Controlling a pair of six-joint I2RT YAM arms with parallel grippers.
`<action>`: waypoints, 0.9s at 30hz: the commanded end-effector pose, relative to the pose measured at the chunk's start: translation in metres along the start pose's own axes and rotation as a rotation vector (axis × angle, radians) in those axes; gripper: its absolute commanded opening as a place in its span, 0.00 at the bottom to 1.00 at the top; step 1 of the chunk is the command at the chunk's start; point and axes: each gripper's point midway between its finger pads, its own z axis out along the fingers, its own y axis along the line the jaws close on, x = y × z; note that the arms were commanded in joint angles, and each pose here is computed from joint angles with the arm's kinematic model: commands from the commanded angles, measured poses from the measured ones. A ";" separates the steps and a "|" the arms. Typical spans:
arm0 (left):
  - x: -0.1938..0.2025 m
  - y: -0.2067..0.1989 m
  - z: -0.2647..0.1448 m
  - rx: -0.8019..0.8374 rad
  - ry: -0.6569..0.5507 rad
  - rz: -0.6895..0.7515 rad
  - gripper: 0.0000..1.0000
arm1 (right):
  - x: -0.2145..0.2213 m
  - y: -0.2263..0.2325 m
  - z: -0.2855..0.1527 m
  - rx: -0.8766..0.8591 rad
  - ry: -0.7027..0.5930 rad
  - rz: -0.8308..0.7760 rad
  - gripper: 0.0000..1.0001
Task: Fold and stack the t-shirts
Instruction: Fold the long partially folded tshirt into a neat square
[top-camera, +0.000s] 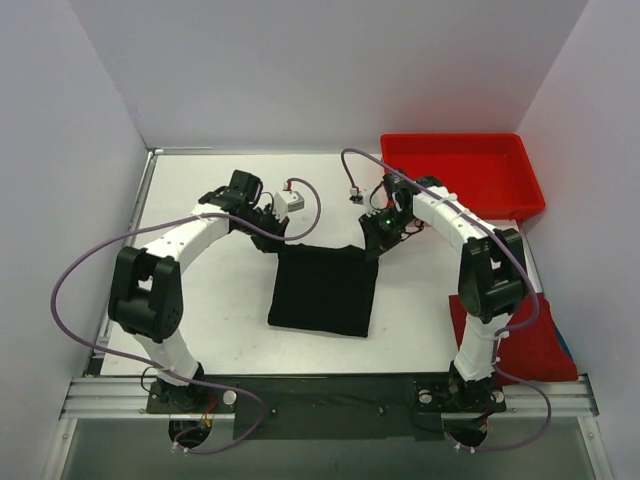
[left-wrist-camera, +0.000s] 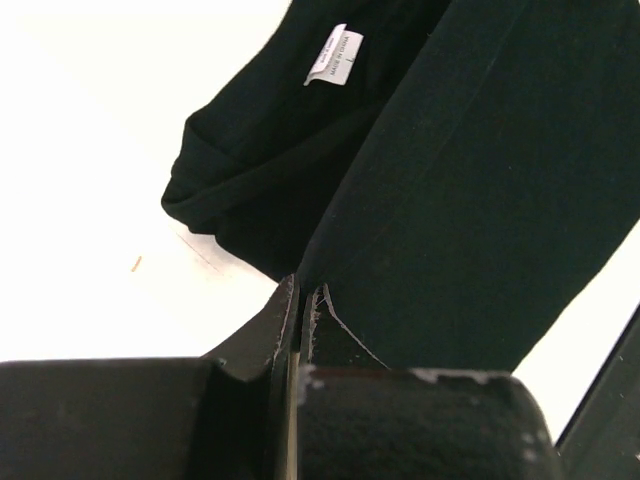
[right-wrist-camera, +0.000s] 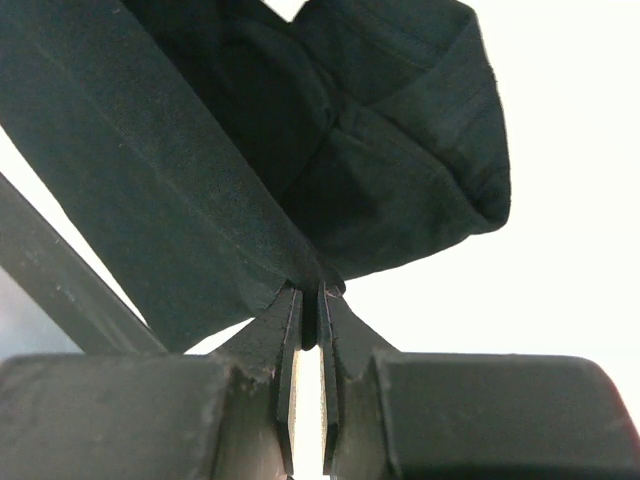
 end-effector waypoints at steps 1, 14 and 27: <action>-0.035 0.039 0.003 -0.108 -0.065 0.029 0.00 | -0.001 -0.031 -0.004 0.117 0.049 0.103 0.00; -0.062 0.038 0.033 -0.030 -0.122 0.040 0.00 | -0.003 -0.054 -0.013 0.228 0.061 0.187 0.00; -0.085 0.039 0.057 -0.053 -0.154 0.018 0.00 | 0.011 -0.079 -0.027 0.311 0.078 0.304 0.00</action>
